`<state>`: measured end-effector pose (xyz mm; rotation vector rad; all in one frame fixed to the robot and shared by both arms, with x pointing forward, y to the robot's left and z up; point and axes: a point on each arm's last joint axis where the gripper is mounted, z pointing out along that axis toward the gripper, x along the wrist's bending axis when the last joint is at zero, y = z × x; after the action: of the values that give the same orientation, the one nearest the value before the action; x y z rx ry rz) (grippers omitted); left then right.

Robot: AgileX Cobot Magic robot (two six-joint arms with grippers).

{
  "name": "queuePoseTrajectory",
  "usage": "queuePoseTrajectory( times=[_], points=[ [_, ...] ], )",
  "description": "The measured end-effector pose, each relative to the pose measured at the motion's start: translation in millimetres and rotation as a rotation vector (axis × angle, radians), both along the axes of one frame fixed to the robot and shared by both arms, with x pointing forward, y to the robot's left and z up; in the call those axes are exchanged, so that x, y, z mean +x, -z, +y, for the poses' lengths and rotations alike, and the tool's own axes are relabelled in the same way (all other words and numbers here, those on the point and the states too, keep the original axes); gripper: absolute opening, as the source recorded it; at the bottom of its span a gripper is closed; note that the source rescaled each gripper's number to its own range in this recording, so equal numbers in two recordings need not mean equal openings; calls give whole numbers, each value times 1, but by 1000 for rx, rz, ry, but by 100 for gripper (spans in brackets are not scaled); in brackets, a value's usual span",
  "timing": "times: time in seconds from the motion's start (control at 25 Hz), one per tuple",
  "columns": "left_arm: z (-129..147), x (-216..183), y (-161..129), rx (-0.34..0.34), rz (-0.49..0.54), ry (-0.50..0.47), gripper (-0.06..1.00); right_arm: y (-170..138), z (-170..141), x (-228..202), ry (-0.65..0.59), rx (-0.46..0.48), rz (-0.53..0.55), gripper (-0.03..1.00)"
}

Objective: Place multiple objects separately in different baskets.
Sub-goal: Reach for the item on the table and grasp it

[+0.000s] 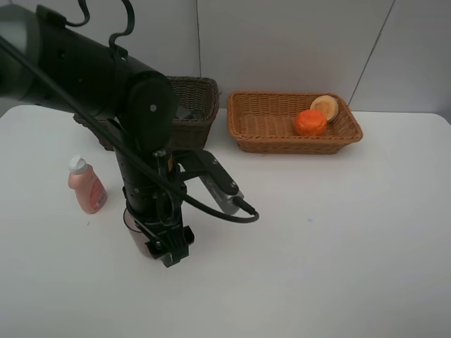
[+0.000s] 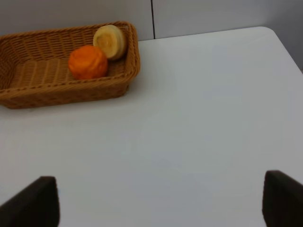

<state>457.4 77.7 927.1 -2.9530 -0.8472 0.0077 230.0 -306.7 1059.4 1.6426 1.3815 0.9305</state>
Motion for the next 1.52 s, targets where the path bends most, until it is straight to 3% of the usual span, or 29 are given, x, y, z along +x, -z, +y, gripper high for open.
queuePoseTrajectory(
  times=[0.64, 1.28, 1.52],
  points=[
    [8, -7, 11, 45, -3, 28, 100, 0, 0, 0, 0, 0, 0, 94],
    [-1, -9, 14, -10, -52, 56, 100, 0, 0, 0, 0, 0, 0, 94],
    [-3, -10, 24, 12, -36, 68, 100, 0, 0, 0, 0, 0, 0, 94]
  ],
)
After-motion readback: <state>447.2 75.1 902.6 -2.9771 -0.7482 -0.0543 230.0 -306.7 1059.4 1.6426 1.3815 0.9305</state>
